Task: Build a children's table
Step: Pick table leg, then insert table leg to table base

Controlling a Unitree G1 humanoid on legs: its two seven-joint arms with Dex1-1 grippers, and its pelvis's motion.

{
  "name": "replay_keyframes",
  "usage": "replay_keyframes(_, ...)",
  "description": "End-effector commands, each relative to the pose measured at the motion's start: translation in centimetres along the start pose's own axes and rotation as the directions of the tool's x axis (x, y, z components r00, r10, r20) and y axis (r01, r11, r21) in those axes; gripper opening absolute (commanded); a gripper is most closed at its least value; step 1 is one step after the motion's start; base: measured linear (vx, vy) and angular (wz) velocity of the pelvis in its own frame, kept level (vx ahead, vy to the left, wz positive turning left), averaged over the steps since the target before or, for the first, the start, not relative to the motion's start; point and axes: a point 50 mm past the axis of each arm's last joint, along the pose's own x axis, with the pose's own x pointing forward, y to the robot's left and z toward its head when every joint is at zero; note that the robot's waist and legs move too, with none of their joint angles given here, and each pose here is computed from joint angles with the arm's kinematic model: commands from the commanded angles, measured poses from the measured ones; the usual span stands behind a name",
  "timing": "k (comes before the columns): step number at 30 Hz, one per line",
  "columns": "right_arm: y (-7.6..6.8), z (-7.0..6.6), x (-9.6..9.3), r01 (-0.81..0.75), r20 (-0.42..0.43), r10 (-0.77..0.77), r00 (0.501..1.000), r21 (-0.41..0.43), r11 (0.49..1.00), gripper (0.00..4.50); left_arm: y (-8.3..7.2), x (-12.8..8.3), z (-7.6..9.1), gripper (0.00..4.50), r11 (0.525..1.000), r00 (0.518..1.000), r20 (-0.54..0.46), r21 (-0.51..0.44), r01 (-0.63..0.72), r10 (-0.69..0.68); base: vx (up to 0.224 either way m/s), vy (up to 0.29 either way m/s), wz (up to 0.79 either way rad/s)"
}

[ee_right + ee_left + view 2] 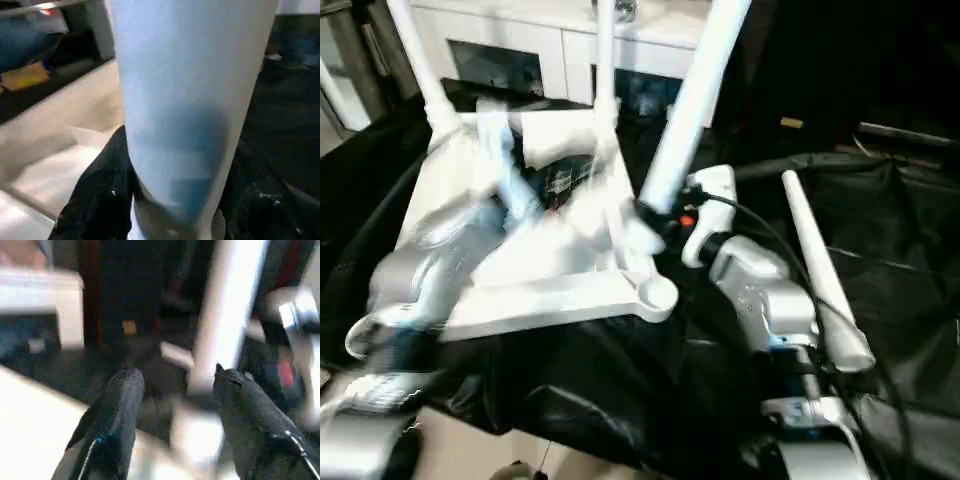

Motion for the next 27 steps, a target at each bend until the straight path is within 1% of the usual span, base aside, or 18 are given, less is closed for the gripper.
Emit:
replay_keyframes(1,-0.3,0.7,-0.4,0.040,0.051,-0.040,0.998,-0.013,0.999,1.91,-1.1,0.4,0.0,2.63,0.994,0.995,-0.046,0.062,0.091,-0.088,0.000,0.000,0.00)
replay_keyframes(4,-0.9,0.7,-0.9,0.085,0.055,-0.085,0.995,-0.006,0.996,1.91,-1.4,-0.2,-1.4,2.63,0.986,0.980,-0.149,0.081,0.147,-0.134,0.000,0.000,0.00)
replay_keyframes(5,-1.2,0.4,-1.3,0.111,0.039,-0.111,0.993,-0.004,0.994,1.91,-1.6,-0.7,-2.4,2.63,0.979,0.960,-0.225,0.082,0.186,-0.164,0.000,0.000,0.00)
replay_keyframes(6,-1.2,0.3,-1.4,0.115,0.034,-0.114,0.993,-0.004,0.993,1.91,-1.7,-0.8,-2.7,2.63,0.978,0.955,-0.243,0.078,0.193,-0.169,0.000,0.000,0.00)
replay_keyframes(8,-1.3,-0.1,-1.8,0.122,0.018,-0.122,0.992,-0.011,0.992,1.91,-1.9,-1.3,-3.7,2.63,0.977,0.935,-0.306,0.053,0.207,-0.182,0.000,0.000,0.00)
replay_keyframes(10,-1.0,-0.3,-2.1,0.116,0.004,-0.116,0.993,-0.024,0.993,1.91,-1.9,-1.7,-4.7,2.63,0.982,0.916,-0.365,0.020,0.189,-0.169,0.000,0.000,0.00)
replay_keyframes(13,-0.8,-0.6,-2.1,0.108,0.000,-0.108,0.994,-0.031,0.994,1.91,-1.8,-2.0,-5.6,2.63,0.986,0.900,-0.407,-0.015,0.165,-0.157,0.000,0.000,0.00)
replay_keyframes(14,-0.7,-0.7,-2.0,0.110,-0.003,-0.110,0.994,-0.030,0.994,1.91,-1.8,-2.2,-5.9,2.34,0.986,0.894,-0.420,-0.027,0.162,-0.158,0.000,0.000,0.00)
replay_keyframes(17,-0.5,-0.9,-1.7,0.100,-0.021,-0.101,0.995,-0.018,0.995,1.91,-2.0,-2.8,-6.7,2.27,0.982,0.873,-0.452,-0.057,0.178,-0.184,0.000,0.000,0.00)
replay_keyframes(19,-0.3,-1.0,-1.5,0.085,-0.033,-0.086,0.996,-0.028,0.996,1.91,-2.1,-3.1,-6.9,2.08,0.981,0.865,-0.463,-0.064,0.184,-0.193,0.000,0.000,0.00)
replay_keyframes(21,-0.2,-1.1,-1.4,0.071,-0.045,-0.072,0.996,-0.036,0.997,1.91,-2.0,-3.3,-7.3,1.87,0.980,0.855,-0.482,-0.049,0.191,-0.191,0.000,0.000,0.00)
replay_keyframes(23,-0.1,-1.0,-1.2,0.060,-0.048,-0.061,0.997,-0.036,0.998,1.91,-1.8,-3.5,-7.5,1.84,0.982,0.845,-0.503,-0.033,0.187,-0.178,0.000,0.000,0.00)
replay_keyframes(26,0.0,-0.8,-1.1,0.045,-0.050,-0.046,0.998,-0.038,0.998,1.91,-1.5,-3.5,-7.6,1.49,0.983,0.839,-0.516,-0.031,0.183,-0.173,0.000,0.000,0.00)
replay_keyframes(27,0.0,-0.7,-1.0,0.040,-0.052,-0.042,0.998,-0.040,0.998,1.91,-1.4,-3.5,-7.6,1.44,0.982,0.836,-0.520,-0.032,0.186,-0.175,0.000,0.000,0.00)
